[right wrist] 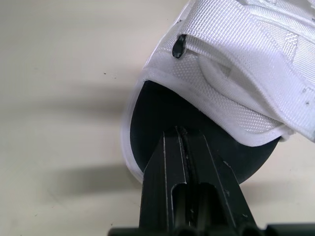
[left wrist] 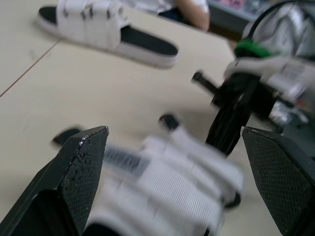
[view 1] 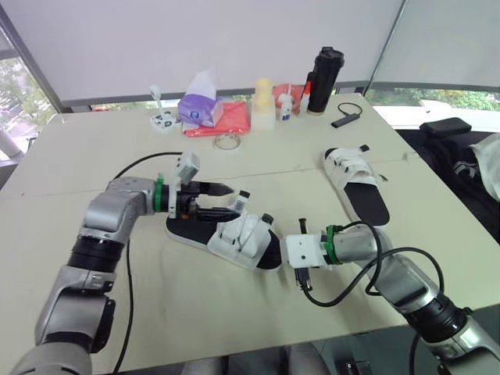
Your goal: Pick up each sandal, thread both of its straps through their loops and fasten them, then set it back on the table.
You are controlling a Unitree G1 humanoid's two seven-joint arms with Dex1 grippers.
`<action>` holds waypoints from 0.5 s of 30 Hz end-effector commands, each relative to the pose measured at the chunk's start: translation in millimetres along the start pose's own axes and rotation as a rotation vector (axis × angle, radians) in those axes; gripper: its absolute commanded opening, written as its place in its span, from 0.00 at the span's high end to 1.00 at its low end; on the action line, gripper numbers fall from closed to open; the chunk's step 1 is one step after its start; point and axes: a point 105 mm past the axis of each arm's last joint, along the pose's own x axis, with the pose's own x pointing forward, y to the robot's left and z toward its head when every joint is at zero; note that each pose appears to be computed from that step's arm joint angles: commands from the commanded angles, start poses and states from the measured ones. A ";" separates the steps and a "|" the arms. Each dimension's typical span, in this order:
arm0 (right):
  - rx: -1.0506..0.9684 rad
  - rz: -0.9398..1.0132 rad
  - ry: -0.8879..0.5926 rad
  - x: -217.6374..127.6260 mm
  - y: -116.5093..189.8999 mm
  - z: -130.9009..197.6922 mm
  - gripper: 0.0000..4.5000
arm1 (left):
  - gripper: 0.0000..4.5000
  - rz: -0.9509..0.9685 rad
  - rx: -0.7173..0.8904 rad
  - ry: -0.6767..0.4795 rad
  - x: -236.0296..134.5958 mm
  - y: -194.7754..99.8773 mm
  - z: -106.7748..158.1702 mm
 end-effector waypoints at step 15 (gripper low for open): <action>0.002 0.022 0.017 -1.9 3.7 -3.7 1.00 | 0.01 0.148 0.144 0.124 -15.4 20.7 -46.3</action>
